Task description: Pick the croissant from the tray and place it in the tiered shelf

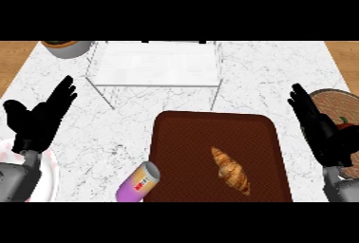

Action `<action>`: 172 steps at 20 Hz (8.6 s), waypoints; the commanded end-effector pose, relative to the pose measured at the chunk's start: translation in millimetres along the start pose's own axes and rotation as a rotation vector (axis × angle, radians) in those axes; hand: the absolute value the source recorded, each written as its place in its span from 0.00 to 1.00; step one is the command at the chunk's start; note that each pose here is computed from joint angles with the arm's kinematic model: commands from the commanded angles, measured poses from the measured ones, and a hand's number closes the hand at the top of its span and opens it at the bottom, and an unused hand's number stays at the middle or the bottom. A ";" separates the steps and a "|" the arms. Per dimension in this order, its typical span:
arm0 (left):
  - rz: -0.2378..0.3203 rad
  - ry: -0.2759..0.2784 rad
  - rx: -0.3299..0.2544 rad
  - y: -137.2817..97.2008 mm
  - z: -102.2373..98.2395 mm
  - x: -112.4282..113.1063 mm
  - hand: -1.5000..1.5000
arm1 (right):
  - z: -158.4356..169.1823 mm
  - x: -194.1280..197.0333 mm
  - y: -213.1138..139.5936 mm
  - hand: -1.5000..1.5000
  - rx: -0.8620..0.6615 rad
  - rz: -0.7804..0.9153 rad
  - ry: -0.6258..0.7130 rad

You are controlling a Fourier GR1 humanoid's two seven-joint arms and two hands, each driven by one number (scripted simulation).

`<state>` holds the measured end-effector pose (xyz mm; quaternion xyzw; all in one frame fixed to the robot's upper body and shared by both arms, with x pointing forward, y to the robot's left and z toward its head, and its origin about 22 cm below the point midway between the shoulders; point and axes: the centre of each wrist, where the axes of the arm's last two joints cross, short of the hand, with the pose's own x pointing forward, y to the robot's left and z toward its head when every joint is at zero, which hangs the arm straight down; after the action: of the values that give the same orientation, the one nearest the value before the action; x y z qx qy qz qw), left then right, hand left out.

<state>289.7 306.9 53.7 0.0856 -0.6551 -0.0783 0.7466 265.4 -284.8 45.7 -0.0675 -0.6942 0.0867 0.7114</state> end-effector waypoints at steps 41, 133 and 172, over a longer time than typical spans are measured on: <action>0.208 0.349 0.023 -39.0 38.2 -76.8 0.50 | 13.2 83.4 60.9 0.00 0.468 0.643 0.091; 0.185 0.333 -0.012 -42.6 14.1 -78.9 0.50 | 30.6 278.3 289.6 1.00 -0.127 0.683 -0.200; 0.200 0.311 0.015 -38.8 24.9 -76.5 0.50 | -146.4 335.2 251.7 1.00 -0.226 0.775 -0.141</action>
<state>255.2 284.9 -25.2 0.0362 -0.5335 0.0091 0.8450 404.3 37.9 316.2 -0.3871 -0.6719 0.2732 0.5692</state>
